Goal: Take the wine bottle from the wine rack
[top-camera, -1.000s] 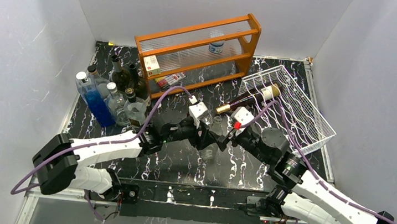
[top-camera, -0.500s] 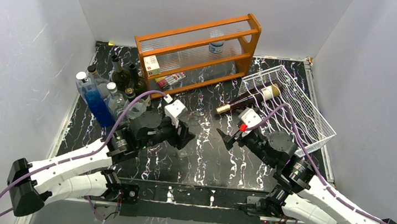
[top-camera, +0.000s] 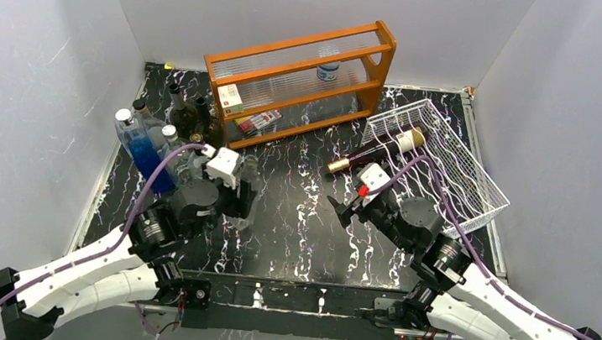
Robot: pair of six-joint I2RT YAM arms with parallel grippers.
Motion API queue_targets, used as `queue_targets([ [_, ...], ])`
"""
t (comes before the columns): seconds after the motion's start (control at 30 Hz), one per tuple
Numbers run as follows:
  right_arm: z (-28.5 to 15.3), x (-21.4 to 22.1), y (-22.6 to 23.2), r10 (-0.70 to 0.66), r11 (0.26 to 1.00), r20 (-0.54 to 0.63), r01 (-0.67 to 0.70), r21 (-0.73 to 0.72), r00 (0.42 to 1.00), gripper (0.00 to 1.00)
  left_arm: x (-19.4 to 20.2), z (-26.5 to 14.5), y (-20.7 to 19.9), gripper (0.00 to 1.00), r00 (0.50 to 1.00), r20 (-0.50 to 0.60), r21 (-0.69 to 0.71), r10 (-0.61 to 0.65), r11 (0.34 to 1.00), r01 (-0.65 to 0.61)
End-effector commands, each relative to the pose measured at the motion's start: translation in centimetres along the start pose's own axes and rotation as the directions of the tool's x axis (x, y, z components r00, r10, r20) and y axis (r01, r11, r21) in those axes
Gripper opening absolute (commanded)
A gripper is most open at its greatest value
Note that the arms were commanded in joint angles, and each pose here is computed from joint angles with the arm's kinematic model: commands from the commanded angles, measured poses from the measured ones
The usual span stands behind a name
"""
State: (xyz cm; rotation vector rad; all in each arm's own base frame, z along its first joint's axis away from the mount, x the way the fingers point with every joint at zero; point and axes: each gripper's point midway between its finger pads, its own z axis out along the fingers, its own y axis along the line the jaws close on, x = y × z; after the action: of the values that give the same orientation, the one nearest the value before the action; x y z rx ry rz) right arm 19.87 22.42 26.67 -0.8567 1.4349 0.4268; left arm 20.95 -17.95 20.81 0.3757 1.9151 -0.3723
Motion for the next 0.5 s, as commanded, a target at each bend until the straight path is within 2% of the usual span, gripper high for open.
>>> queue_targets([
  [0.0,0.5,-1.4,-0.2,0.016,1.000,0.056,-0.017,0.016,0.998,0.98,-2.6,-1.8,4.8,0.19,0.982,0.173,-0.216,-0.070,0.970,0.108],
  [0.1,0.7,-1.2,-0.2,0.015,1.000,0.051,-0.015,0.013,0.999,0.98,-2.3,-2.5,6.1,0.20,0.972,0.216,-0.259,-0.094,0.954,0.149],
  [0.3,0.9,-1.4,-0.1,0.012,1.000,0.054,-0.012,0.011,0.998,0.98,-0.4,-2.3,7.4,0.20,0.972,0.216,-0.325,-0.093,0.932,0.162],
  [0.47,1.1,-1.2,0.1,0.014,1.000,0.047,-0.015,0.004,0.999,0.98,0.2,-1.4,7.2,0.20,0.961,0.252,-0.307,-0.115,0.932,0.192],
])
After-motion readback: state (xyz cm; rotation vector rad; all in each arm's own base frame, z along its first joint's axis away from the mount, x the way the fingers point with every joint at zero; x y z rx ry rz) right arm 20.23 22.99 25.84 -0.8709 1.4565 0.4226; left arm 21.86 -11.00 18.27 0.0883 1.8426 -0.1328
